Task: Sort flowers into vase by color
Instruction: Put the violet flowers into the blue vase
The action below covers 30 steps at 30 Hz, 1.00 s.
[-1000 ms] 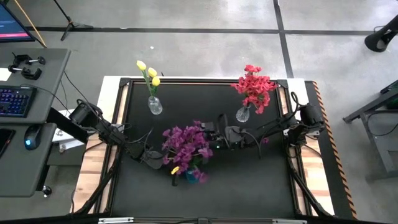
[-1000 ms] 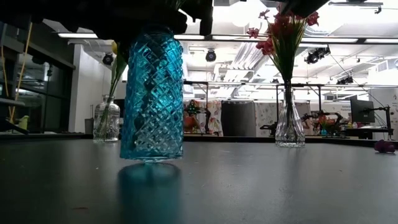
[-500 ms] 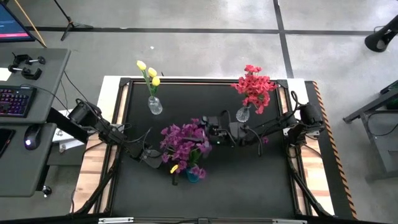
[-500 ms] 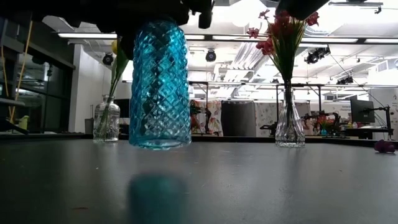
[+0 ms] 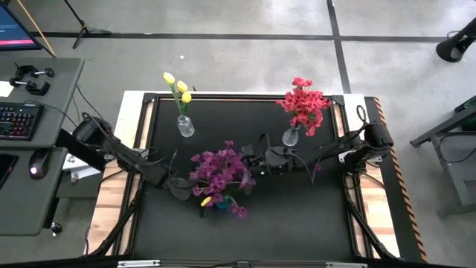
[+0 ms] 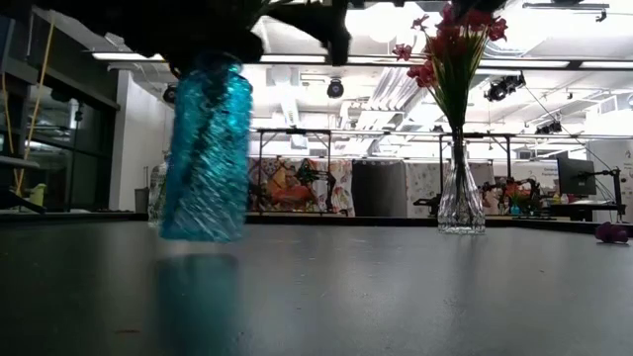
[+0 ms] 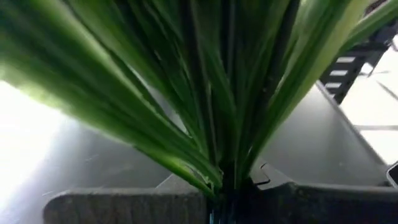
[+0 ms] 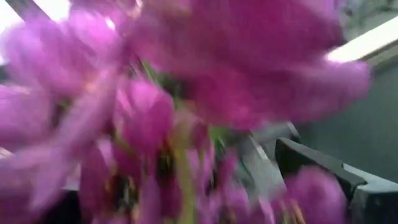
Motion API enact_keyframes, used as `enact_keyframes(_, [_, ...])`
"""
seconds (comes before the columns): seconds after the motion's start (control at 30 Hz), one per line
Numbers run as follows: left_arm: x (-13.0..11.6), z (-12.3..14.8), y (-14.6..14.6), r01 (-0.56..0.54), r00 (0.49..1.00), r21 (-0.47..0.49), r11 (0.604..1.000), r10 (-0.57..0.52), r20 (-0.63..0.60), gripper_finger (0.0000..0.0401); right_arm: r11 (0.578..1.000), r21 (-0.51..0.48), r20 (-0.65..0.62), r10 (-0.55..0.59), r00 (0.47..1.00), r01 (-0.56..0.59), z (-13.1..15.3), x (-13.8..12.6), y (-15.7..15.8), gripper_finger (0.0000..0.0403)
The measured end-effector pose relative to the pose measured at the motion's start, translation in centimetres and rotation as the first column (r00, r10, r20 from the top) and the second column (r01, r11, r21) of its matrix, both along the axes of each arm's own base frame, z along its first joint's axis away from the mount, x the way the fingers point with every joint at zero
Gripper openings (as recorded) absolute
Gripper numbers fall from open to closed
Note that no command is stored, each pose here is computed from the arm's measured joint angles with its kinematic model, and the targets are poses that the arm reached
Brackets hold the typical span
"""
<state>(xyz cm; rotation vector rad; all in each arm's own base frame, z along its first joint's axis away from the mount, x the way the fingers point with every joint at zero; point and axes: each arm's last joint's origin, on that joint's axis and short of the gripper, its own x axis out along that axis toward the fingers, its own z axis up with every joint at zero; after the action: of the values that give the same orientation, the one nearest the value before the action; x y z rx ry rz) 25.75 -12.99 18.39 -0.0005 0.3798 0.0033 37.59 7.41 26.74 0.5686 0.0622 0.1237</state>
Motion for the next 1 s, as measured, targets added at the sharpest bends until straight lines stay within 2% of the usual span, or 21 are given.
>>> enact_keyframes(0.23, [-1.7, 2.1, 1.1, -0.034, 0.999, 0.065, 0.997, 0.035, -0.019, 0.0010, 0.996, -0.087, -0.184, -0.002, 0.983, -0.014, 0.1, -1.4, -0.3, 0.0307])
enact_keyframes(0.4, [-1.9, 2.9, 1.5, -0.034, 0.999, 0.070, 0.997, 0.034, 0.000, 0.0009, 0.995, -0.090, -0.274, 0.004, 0.962, -0.030, -0.7, -1.7, -0.3, 0.0307])
enact_keyframes(0.6, [-2.0, 2.8, 1.5, -0.017, 1.000, 0.071, 0.997, 0.019, -0.017, 0.0009, 0.998, -0.060, -0.277, -0.024, 0.960, 0.008, -0.7, -1.7, -0.6, 0.0307])
enact_keyframes(0.73, [-2.2, 2.5, 1.3, -0.002, 0.999, 0.062, 0.998, 0.004, -0.037, 0.0009, 0.993, -0.025, -0.309, -0.121, 0.943, 0.119, -1.0, -1.6, -1.5, 0.0307])
enact_keyframes(1.0, [-2.3, 2.8, 1.1, -0.013, 0.999, 0.028, 1.000, 0.014, -0.030, 0.0009, 0.969, 0.138, -0.127, -0.187, 0.974, 0.204, 0.8, -0.9, -3.8, 0.0307])
